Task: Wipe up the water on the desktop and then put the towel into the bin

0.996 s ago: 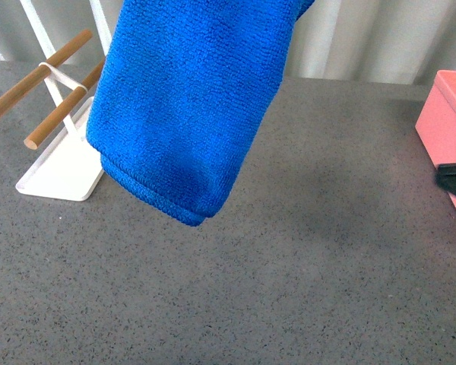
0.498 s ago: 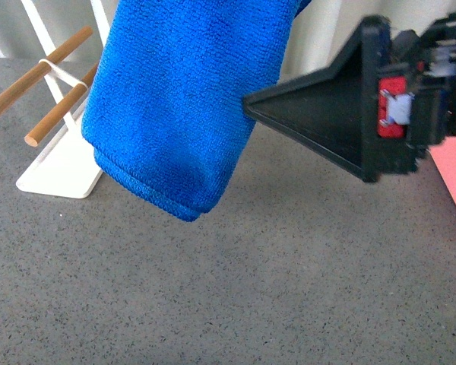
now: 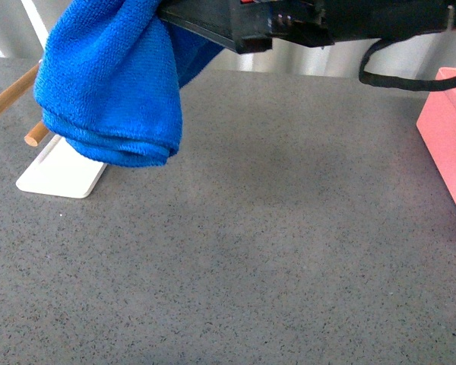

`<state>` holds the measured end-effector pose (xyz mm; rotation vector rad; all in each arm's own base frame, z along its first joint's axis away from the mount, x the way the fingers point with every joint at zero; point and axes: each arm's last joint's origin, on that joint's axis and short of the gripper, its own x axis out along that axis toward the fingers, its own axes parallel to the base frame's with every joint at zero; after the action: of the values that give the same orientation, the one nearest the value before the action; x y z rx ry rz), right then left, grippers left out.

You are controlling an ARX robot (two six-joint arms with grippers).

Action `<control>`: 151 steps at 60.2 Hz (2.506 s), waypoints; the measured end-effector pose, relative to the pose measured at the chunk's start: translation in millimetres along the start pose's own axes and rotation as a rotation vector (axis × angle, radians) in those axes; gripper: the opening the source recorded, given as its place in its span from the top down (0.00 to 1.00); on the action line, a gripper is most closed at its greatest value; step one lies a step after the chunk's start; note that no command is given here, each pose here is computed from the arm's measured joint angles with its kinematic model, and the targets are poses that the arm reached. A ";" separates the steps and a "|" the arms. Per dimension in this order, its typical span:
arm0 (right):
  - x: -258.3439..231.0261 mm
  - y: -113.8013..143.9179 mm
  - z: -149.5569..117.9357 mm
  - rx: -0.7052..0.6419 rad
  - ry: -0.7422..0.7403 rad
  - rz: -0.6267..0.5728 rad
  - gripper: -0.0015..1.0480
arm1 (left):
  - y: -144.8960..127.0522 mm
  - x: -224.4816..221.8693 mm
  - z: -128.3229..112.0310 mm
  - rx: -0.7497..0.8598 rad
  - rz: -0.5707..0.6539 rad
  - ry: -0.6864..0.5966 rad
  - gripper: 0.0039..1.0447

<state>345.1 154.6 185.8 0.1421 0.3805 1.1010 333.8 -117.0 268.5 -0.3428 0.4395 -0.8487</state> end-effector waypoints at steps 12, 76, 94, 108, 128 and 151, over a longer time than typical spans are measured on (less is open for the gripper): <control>11.5 2.6 6.7 0.043 -0.037 0.010 0.43 | 0.3 -0.3 0.4 0.001 0.006 -0.004 0.96; 0.9 3.5 6.3 0.075 -0.048 -0.022 0.95 | 1.5 -33.0 -26.8 0.288 0.690 -0.428 0.37; -2.2 1.5 1.1 0.076 -0.031 -0.044 0.95 | 10.9 -104.7 -91.7 0.325 0.839 -0.431 0.94; -9.9 -1.0 -1.1 0.069 -0.006 -0.071 0.95 | 6.9 -135.1 -120.9 0.333 0.849 -0.435 0.97; -15.6 -1.9 3.2 0.056 -0.012 -0.088 0.95 | 1.4 -159.8 -145.2 0.334 0.838 -0.432 0.97; -15.9 -3.2 0.0 0.044 0.015 -0.133 0.95 | -3.9 -178.0 -168.8 0.337 0.845 -0.444 0.97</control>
<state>341.4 139.1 188.5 0.1456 0.4215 0.9639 143.2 -0.3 167.2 -0.0074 -0.0021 -0.0015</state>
